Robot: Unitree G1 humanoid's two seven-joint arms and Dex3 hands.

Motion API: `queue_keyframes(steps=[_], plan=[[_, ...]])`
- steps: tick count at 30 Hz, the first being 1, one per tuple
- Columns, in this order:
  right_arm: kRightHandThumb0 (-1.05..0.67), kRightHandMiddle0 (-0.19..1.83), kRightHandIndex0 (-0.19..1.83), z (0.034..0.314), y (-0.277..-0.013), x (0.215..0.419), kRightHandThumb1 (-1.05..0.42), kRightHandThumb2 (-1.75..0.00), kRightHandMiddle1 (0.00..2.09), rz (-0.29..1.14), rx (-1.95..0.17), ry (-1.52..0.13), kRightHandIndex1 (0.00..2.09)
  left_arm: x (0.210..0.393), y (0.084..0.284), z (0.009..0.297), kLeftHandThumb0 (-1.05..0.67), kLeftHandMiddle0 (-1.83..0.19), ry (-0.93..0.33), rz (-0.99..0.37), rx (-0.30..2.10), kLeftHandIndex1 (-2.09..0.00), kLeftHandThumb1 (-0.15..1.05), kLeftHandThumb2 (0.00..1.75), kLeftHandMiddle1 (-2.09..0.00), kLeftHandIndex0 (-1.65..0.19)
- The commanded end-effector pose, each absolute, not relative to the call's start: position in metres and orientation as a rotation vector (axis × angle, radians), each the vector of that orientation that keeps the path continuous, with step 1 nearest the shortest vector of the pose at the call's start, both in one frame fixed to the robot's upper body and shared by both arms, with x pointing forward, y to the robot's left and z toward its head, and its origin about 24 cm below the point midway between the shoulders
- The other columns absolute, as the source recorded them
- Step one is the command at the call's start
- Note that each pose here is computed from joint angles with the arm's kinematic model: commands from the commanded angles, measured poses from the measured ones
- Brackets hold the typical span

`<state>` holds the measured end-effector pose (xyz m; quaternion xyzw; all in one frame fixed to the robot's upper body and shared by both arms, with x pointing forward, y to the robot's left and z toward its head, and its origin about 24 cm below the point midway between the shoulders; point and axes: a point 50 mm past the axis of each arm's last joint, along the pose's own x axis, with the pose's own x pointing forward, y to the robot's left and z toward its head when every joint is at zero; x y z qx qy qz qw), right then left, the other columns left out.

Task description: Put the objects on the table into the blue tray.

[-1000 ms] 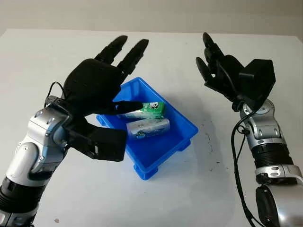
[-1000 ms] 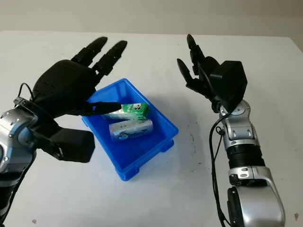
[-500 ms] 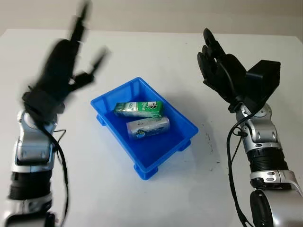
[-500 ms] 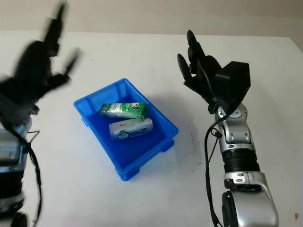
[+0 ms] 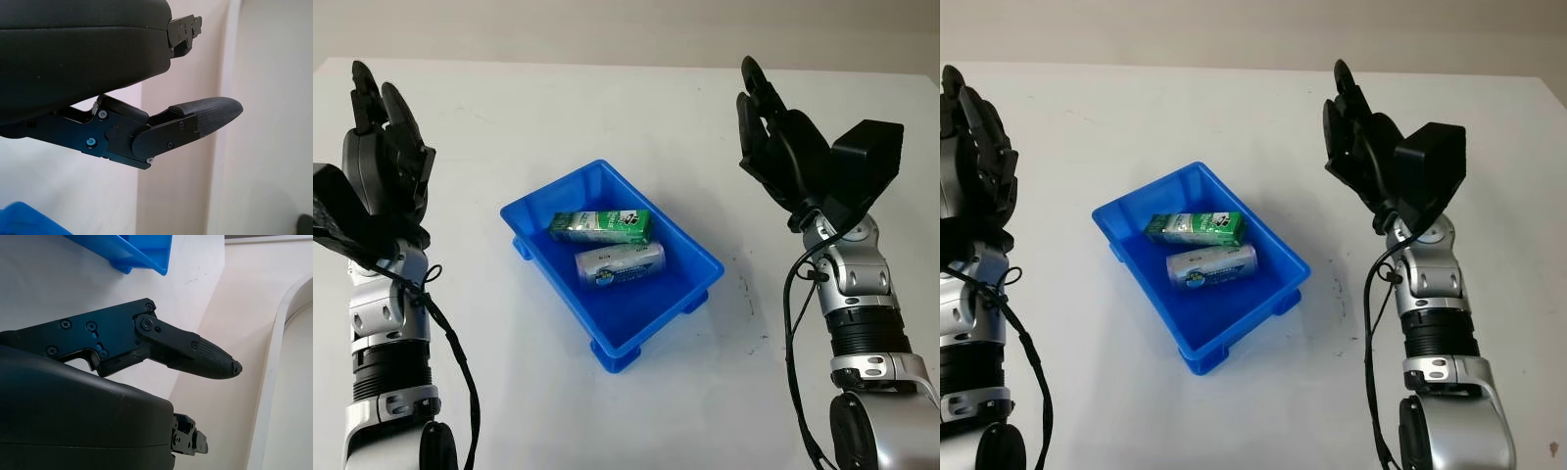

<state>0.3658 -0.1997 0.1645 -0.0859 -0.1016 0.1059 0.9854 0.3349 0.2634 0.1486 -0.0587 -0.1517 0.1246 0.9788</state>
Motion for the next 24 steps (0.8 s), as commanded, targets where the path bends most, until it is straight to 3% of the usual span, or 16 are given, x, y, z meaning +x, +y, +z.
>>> queue_keyframes(steps=[1, 24], plan=[[-0.75, -0.19, -0.19, 0.164, -0.199, 0.365, -1.05, -0.81, 0.00, 0.205, -0.167, -0.204, 0.00, 0.337, 0.261, 0.148, -0.79, 0.19, -0.305, 0.239, -0.123, 0.00, 1.05, 0.74, 0.00, 0.19], [-0.71, -0.19, -0.19, 0.155, -0.200, 0.365, -1.05, -0.80, 0.00, 0.172, -0.121, -0.178, 0.00, 0.337, 0.236, 0.141, -0.80, 0.19, -0.236, 0.097, -0.002, 0.00, 1.05, 0.74, 0.00, 0.19]])
